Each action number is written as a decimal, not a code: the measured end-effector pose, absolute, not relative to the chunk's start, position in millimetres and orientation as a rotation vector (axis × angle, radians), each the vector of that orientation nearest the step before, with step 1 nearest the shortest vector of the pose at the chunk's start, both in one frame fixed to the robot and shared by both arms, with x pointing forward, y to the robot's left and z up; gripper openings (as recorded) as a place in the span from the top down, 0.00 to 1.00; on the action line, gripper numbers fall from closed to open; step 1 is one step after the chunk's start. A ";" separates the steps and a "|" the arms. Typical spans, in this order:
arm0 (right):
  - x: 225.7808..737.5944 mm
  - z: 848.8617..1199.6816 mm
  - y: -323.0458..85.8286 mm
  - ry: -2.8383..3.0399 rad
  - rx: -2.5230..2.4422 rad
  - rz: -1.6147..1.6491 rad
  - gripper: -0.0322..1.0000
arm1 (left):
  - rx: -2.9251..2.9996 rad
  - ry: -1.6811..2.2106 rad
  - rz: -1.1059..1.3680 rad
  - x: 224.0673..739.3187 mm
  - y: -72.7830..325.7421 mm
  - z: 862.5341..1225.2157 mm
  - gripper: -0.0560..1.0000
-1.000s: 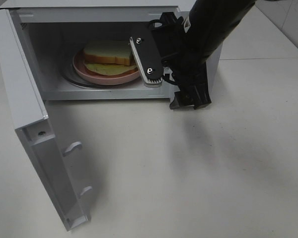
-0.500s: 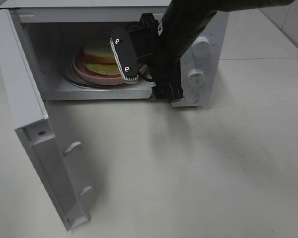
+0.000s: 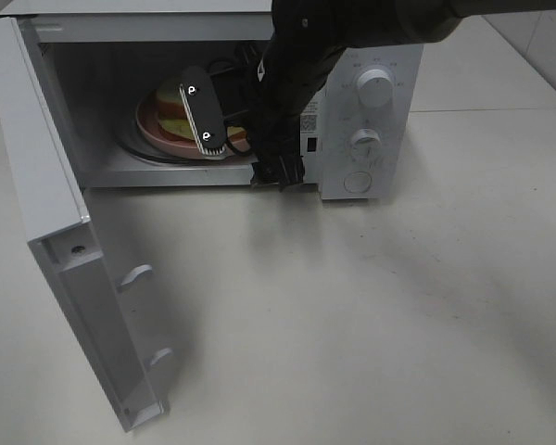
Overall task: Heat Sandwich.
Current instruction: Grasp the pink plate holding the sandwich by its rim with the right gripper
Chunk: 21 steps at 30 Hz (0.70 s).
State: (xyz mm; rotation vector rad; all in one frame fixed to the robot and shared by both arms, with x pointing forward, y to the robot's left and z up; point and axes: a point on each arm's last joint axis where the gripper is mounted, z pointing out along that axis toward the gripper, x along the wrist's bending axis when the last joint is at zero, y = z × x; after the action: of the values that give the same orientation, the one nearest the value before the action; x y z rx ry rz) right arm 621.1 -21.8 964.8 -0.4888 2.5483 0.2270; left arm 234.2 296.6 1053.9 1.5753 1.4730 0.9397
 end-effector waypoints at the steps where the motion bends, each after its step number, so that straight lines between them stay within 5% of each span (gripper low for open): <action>1: 623.1 962.6 -20.2 2.550 -0.481 0.229 0.11 | 1.575 1.473 0.940 234.2 296.6 1053.9 0.01; 21: 666.7 926.6 10.6 2.550 -0.390 0.243 0.15 | 1.576 1.473 0.941 234.3 296.7 1053.9 0.01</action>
State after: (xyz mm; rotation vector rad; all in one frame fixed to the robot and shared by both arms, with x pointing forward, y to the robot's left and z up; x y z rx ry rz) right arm 666.7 10.6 926.6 -0.3898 2.5502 0.2431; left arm 234.3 296.7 1053.9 1.5755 1.4733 0.9407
